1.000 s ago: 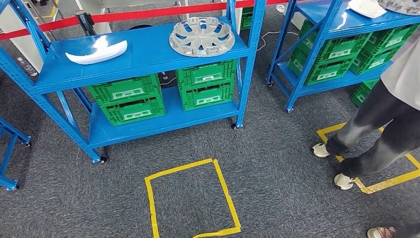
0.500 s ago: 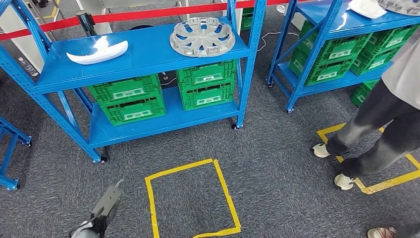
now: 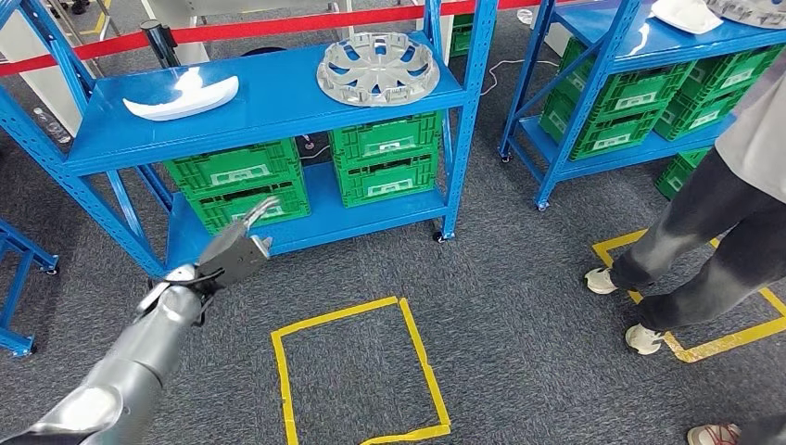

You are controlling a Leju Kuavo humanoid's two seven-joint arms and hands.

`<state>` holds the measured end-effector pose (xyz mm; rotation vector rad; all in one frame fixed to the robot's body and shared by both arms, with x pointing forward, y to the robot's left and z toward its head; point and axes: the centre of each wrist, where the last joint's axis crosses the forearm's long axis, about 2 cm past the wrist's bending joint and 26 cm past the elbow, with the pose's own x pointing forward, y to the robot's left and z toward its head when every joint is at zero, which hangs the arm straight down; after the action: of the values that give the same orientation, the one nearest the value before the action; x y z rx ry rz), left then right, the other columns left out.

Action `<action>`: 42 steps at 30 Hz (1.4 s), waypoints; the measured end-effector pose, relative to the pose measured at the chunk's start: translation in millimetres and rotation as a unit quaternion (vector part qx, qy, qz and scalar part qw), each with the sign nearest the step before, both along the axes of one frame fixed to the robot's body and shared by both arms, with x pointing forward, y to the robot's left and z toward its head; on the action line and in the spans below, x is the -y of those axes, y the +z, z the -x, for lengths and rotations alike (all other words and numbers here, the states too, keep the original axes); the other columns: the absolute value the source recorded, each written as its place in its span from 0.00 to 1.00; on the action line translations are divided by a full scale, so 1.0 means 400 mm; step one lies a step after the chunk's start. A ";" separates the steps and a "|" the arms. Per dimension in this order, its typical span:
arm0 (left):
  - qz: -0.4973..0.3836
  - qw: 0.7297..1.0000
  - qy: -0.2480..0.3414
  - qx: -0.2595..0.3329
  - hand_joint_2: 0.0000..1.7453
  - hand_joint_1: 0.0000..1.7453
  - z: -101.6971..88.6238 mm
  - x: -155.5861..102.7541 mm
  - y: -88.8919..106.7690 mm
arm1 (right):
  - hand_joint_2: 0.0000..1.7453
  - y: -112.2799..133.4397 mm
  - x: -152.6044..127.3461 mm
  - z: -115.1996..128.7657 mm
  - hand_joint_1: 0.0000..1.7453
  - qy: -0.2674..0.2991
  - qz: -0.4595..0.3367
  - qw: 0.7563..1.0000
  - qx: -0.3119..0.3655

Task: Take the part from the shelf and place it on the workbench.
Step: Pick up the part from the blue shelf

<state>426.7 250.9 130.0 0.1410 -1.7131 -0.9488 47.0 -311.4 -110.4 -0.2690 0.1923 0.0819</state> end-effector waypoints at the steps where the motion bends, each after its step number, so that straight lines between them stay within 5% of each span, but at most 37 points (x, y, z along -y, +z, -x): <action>1: -0.009 1.000 -0.015 0.017 0.00 0.00 -0.018 0.013 0.031 | 0.00 0.000 0.000 0.000 0.00 -0.001 0.000 1.000 -0.001; 11: -0.101 0.969 -0.154 0.165 0.00 0.00 -0.125 0.149 0.328 | 0.00 -0.001 -0.002 0.005 0.00 -0.007 -0.003 1.000 -0.006; 20: -0.188 0.913 -0.258 0.255 0.00 0.00 -0.129 0.268 0.510 | 0.00 0.000 -0.002 -0.001 0.00 -0.014 -0.003 1.000 -0.006; 29: -0.223 0.882 -0.307 0.282 0.00 0.00 -0.105 0.340 0.570 | 0.00 0.000 -0.002 0.002 0.00 -0.024 0.005 1.000 -0.006; 42: -0.242 0.882 -0.304 0.265 0.00 0.00 -0.111 0.318 0.520 | 0.00 -0.001 0.001 0.005 0.00 -0.023 -0.001 1.000 -0.009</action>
<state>471.0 123.8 338.2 0.2088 -2.0216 -1.9509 44.9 -311.8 -110.8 -0.2618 0.2162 0.0391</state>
